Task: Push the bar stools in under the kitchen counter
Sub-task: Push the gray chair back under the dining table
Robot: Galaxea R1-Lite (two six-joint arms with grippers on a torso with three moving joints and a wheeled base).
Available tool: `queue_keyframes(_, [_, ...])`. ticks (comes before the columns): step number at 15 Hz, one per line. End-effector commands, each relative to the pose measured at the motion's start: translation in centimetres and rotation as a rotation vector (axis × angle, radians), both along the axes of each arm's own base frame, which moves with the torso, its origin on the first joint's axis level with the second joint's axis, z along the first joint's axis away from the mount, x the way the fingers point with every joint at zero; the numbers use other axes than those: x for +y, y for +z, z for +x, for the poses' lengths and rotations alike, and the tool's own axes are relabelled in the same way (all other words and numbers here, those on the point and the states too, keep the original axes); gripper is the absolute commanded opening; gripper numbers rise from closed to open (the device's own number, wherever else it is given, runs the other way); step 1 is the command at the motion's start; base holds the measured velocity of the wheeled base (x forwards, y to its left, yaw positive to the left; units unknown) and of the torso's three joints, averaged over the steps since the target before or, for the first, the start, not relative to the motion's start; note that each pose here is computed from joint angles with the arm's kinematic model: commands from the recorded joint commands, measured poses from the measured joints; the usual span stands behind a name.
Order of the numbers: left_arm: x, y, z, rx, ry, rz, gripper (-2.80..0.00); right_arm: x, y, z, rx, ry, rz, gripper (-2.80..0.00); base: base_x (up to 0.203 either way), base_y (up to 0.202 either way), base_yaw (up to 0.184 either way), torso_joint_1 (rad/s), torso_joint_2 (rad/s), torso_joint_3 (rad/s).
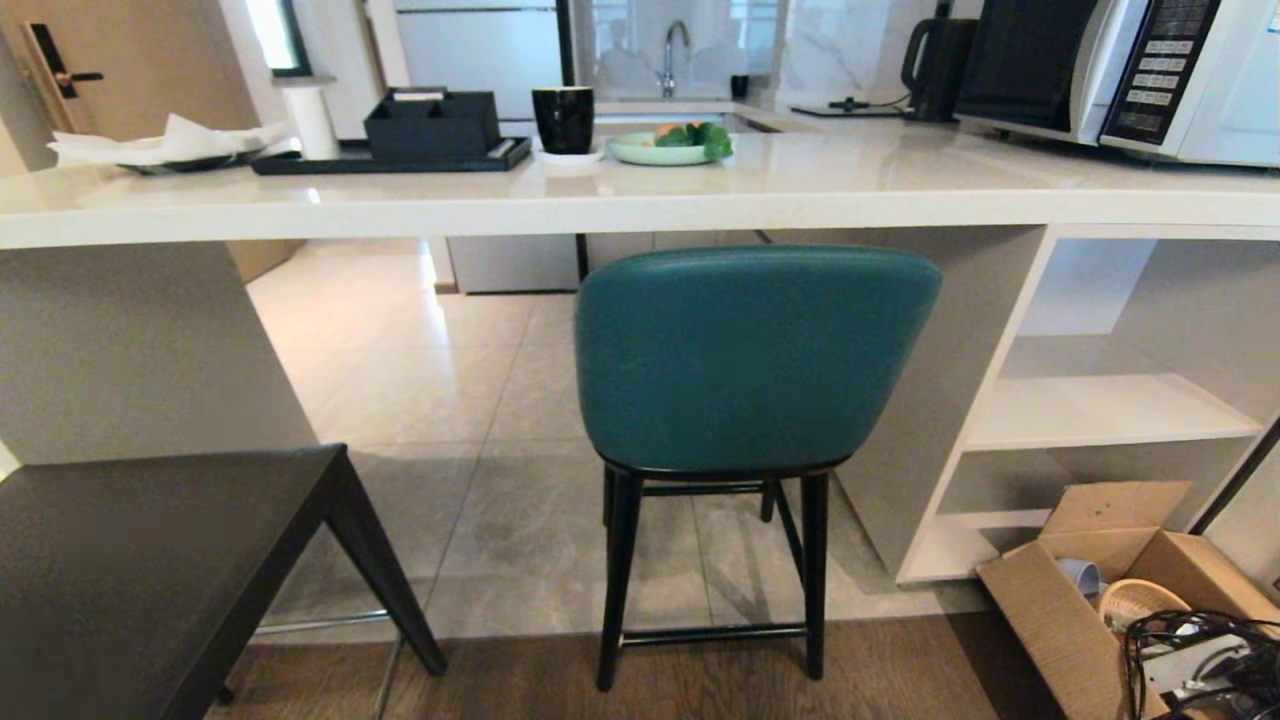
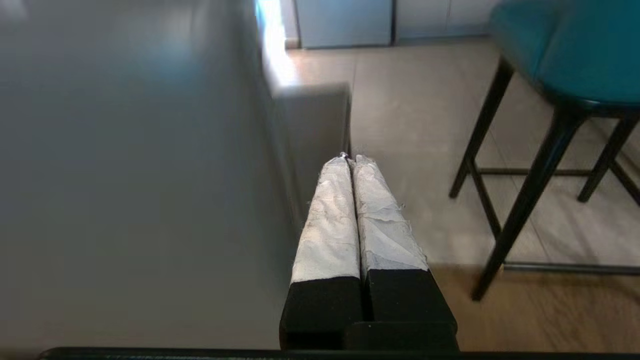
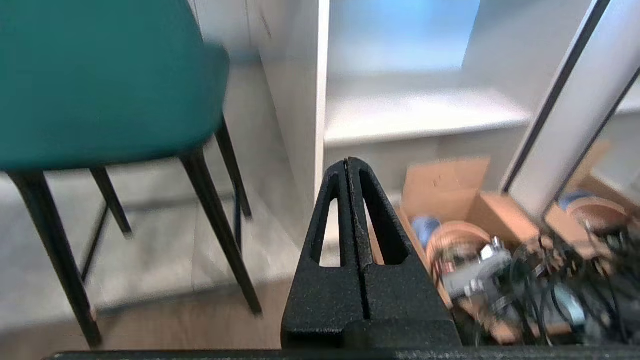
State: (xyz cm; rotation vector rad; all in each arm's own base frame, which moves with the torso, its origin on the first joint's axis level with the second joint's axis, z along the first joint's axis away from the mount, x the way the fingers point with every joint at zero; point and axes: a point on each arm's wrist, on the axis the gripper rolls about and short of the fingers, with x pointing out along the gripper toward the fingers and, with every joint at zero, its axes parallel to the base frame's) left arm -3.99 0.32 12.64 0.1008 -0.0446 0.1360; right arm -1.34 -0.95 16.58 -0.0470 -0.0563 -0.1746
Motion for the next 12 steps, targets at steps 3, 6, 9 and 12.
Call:
queue_keyframes(3, [0.3,-3.2,0.6,0.053,0.156,-0.047,-2.80,0.2,-4.3,1.1,0.140,-0.002,-0.023,-2.80,0.000,0.000,0.000,0.000,0.00,0.000])
queue_keyframes(6, [0.3,-3.3,0.9,0.011,0.131,-0.082,-2.80,0.2,-5.8,1.4,0.130,-0.014,-0.018,-2.80,0.000,0.000,0.000,0.000,0.00,0.000])
queue_keyframes(9, [0.0,-4.3,1.3,0.049,-0.005,-0.066,-2.80,0.2,-5.8,1.3,0.139,-0.105,-0.037,-2.80,0.000,0.000,0.000,0.000,0.00,0.000])
queue_keyframes(12, [-0.1,-4.3,1.4,0.033,-0.036,-0.094,-2.80,0.3,-6.9,-0.5,0.043,-0.138,-0.075,-2.80,0.000,0.000,0.000,0.000,0.00,0.000])
